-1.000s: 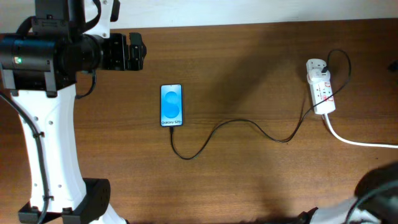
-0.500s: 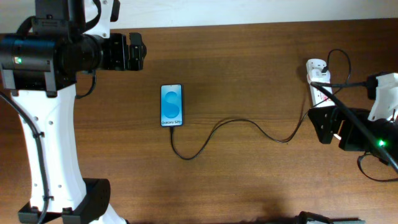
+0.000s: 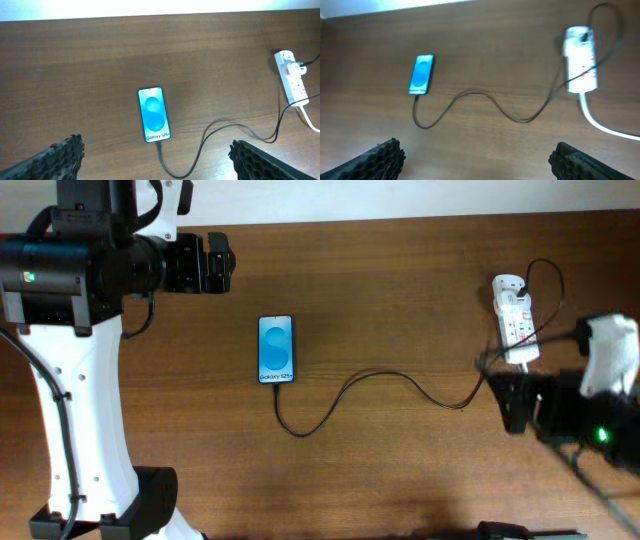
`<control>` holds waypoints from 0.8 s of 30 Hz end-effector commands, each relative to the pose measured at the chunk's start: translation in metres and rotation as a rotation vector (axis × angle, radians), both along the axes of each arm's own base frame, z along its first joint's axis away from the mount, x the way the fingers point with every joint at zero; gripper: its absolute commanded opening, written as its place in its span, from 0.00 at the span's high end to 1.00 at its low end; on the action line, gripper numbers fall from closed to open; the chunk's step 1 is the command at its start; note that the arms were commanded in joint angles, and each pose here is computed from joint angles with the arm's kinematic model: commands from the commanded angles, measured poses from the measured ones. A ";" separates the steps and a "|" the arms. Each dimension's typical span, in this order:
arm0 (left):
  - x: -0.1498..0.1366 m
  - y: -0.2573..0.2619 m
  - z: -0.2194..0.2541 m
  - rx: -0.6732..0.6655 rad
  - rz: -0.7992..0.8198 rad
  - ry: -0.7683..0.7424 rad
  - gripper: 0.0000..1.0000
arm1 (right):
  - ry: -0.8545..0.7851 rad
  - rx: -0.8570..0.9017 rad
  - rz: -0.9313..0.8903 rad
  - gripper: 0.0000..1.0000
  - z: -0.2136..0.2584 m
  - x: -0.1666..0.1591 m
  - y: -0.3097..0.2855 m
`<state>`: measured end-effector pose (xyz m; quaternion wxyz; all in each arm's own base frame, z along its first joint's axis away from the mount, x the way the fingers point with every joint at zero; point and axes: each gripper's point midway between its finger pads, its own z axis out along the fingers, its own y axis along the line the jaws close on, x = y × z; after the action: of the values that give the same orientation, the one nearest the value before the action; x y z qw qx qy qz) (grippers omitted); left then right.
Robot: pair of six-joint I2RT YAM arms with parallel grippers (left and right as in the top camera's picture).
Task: Plug charger to phone and switch on socket
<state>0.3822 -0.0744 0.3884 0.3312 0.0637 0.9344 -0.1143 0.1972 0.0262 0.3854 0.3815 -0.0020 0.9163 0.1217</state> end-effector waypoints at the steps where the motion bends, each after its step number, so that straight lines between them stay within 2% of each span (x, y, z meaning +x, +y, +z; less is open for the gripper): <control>1: -0.002 0.003 0.007 0.004 0.006 -0.022 0.01 | -0.072 -0.095 -0.082 0.02 0.010 -0.021 -0.016; 5: -0.002 0.003 0.007 0.004 0.006 -0.022 0.00 | -0.166 -0.117 -0.099 0.02 0.018 -0.027 -0.018; 11: -0.002 0.003 0.007 0.004 0.006 -0.022 0.01 | -0.387 -0.134 -0.088 0.02 -0.009 0.010 -0.019; 16: -0.002 0.003 0.007 0.004 0.006 -0.022 0.01 | -0.539 -0.139 -0.065 0.02 -0.033 0.025 -0.014; 24: -0.002 0.003 0.007 0.004 0.006 -0.022 0.01 | -0.810 -0.138 -0.034 0.02 -0.004 0.019 -0.003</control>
<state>0.3822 -0.0744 0.3884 0.3312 0.0637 0.9344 -0.1143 0.2194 0.0194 0.3776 0.6969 -0.0555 0.7139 0.0393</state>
